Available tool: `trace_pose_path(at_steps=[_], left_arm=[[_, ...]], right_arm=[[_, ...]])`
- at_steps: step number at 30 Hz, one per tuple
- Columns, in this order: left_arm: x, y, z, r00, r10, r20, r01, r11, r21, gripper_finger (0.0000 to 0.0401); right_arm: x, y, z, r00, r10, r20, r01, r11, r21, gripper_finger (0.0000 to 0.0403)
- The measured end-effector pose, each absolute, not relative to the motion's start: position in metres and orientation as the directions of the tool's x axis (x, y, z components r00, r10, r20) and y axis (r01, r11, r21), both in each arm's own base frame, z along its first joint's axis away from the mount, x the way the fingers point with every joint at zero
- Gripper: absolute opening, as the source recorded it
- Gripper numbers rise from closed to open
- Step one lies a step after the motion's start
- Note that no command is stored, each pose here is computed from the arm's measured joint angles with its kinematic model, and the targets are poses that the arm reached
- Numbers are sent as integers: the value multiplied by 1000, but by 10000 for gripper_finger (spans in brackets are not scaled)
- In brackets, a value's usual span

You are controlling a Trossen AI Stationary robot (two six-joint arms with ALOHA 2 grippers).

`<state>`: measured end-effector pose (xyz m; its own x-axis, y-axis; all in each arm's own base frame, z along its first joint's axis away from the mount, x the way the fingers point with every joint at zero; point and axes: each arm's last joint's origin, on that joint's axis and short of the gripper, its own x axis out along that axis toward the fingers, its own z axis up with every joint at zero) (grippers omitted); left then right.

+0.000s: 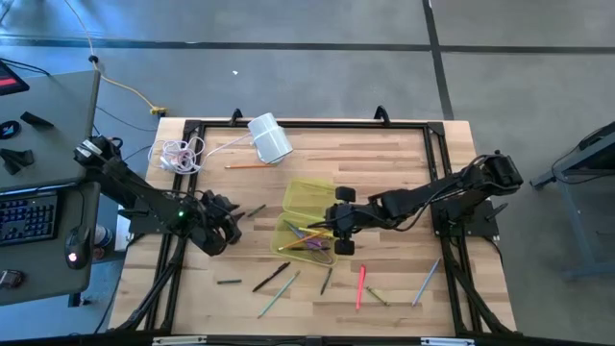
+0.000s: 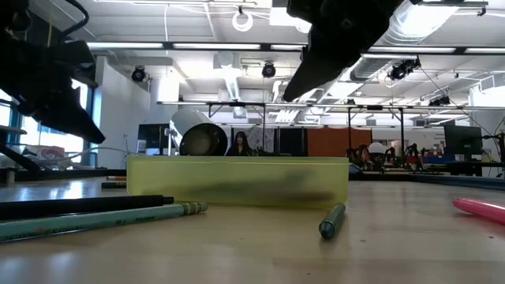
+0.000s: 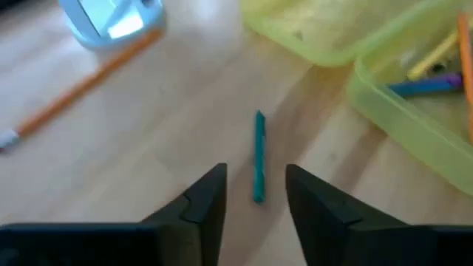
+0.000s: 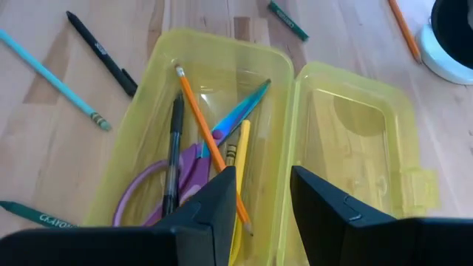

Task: Pick & place school supplies into a supply box
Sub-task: Put the top dark green crayon into the supply box

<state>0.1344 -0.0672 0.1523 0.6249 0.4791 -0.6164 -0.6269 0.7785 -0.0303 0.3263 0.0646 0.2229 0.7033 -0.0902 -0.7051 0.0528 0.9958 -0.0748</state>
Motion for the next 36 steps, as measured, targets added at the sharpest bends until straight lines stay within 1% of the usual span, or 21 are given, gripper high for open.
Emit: trace_pose_path(at_steps=[3,6,10,13,17,19,21,24,29,36], left_arm=[[135,-67,153,630,502,-592,-629,777,-11,195],[134,-67,146,650,483,-586,-623,780,-48,198],[131,-63,123,717,469,-515,-595,797,-102,189],[124,-57,109,746,484,-457,-598,789,-141,180],[114,-50,93,775,470,-422,-589,780,-212,171],[114,-50,92,790,460,-405,-579,776,-249,168],[114,-50,93,791,462,-402,-574,788,-224,168],[119,-54,98,821,442,-361,-539,810,-233,168],[124,-57,101,843,425,-330,-508,831,-227,168],[128,-59,94,825,451,-342,-527,831,-177,168]], right_arm=[[327,65,223,706,-89,-703,50,996,-76,114],[327,65,223,706,-88,-703,50,996,-75,114],[327,65,223,707,-88,-702,45,996,-79,114],[327,65,223,707,-87,-702,44,996,-80,114],[327,65,223,706,-88,-702,44,996,-80,114],[327,65,223,706,-88,-702,44,996,-80,114],[327,64,223,706,-92,-702,47,995,-83,114],[327,64,223,707,-104,-700,57,994,-91,114],[327,63,223,707,-108,-699,60,994,-93,114],[327,63,223,707,-106,-699,59,994,-91,114]])
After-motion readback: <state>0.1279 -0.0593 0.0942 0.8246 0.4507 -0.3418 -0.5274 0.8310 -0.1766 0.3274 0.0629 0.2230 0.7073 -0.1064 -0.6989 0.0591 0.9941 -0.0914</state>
